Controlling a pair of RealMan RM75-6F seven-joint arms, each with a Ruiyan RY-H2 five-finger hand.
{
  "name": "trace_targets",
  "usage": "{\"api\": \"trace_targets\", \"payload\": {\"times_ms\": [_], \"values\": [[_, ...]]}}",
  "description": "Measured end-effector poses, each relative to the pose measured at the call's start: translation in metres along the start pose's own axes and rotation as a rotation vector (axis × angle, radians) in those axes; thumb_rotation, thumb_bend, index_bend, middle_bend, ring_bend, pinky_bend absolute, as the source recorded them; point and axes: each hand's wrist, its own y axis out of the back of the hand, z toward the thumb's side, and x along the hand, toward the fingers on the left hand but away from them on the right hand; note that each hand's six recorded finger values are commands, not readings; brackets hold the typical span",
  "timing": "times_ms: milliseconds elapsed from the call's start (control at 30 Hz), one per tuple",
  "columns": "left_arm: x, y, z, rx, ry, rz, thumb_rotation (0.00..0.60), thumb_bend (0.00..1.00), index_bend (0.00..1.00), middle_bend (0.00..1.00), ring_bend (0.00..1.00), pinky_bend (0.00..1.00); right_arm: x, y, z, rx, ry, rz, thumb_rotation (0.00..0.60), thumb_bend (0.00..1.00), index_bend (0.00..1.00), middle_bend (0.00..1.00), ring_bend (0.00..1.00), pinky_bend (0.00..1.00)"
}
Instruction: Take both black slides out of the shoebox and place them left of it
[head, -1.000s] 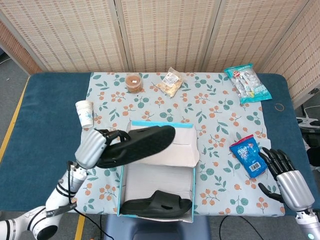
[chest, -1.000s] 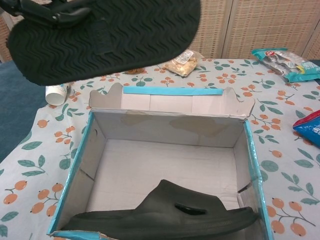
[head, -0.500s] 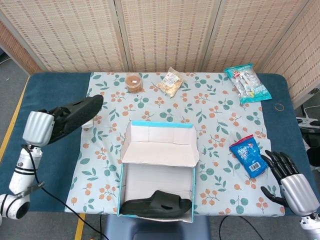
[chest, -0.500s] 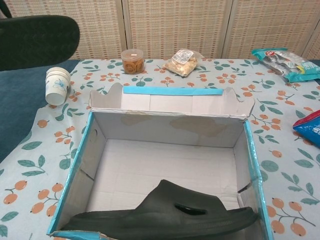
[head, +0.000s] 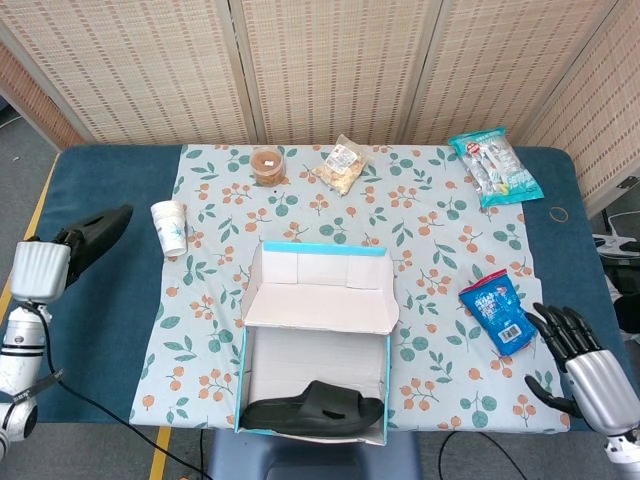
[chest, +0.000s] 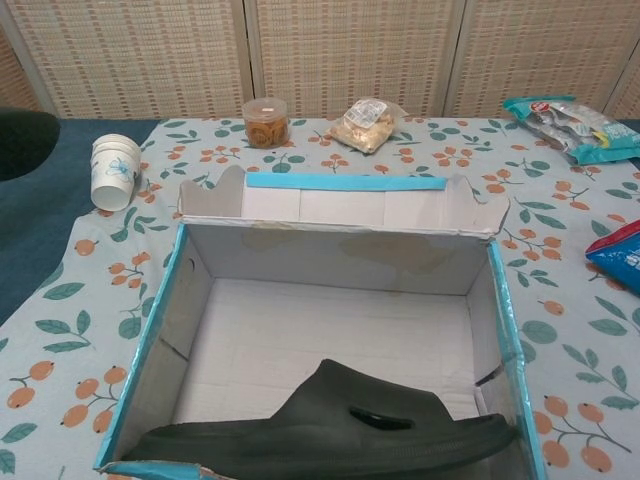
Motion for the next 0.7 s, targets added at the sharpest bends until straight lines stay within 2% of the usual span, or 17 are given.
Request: {"api": "trace_targets", "payload": {"times_ms": [100,200,267,300,367,467,567,700], "values": [[-0.010,-0.019,0.009,0.049,-0.008,-0.052,0.600,0.60,0.79,0.83,0.66,0.70,0.001,-0.002,0.002,-0.001,0.003,0.012,0.600,0.19,0.00,0.00,0.00,0.00],[-0.020,-0.034,0.024,0.051,-0.033,-0.093,0.600,0.56,0.70,0.73,0.56,0.59,0.002,-0.002,0.003,-0.004,0.006,0.019,0.600,0.19,0.00,0.00,0.00,0.00],[-0.025,-0.040,0.034,0.029,-0.046,-0.113,0.600,0.53,0.51,0.54,0.42,0.49,0.003,-0.001,0.003,-0.006,0.007,0.016,0.600,0.19,0.00,0.00,0.00,0.00],[-0.027,-0.042,0.038,0.016,-0.052,-0.121,0.600,0.52,0.43,0.47,0.37,0.47,0.003,0.000,0.003,-0.007,0.006,0.014,0.600,0.19,0.00,0.00,0.00,0.00],[-0.032,-0.046,0.047,-0.021,-0.063,-0.137,0.600,0.48,0.21,0.25,0.25,0.41,0.004,0.000,0.002,-0.006,0.001,0.011,0.600,0.19,0.00,0.00,0.00,0.00],[-0.040,-0.048,0.061,-0.098,-0.077,-0.154,0.600,0.46,0.04,0.07,0.13,0.37,0.003,-0.001,0.002,-0.005,-0.003,0.016,0.600,0.19,0.00,0.00,0.00,0.00],[-0.049,-0.045,0.076,-0.189,-0.095,-0.170,0.600,0.44,0.00,0.00,0.07,0.35,0.003,-0.002,0.001,-0.003,-0.005,0.024,0.600,0.19,0.00,0.00,0.00,0.00],[-0.058,-0.036,0.094,-0.311,-0.125,-0.190,0.600,0.42,0.00,0.00,0.04,0.34,0.002,-0.004,0.002,0.001,-0.007,0.031,0.600,0.19,0.00,0.00,0.00,0.00]]}}
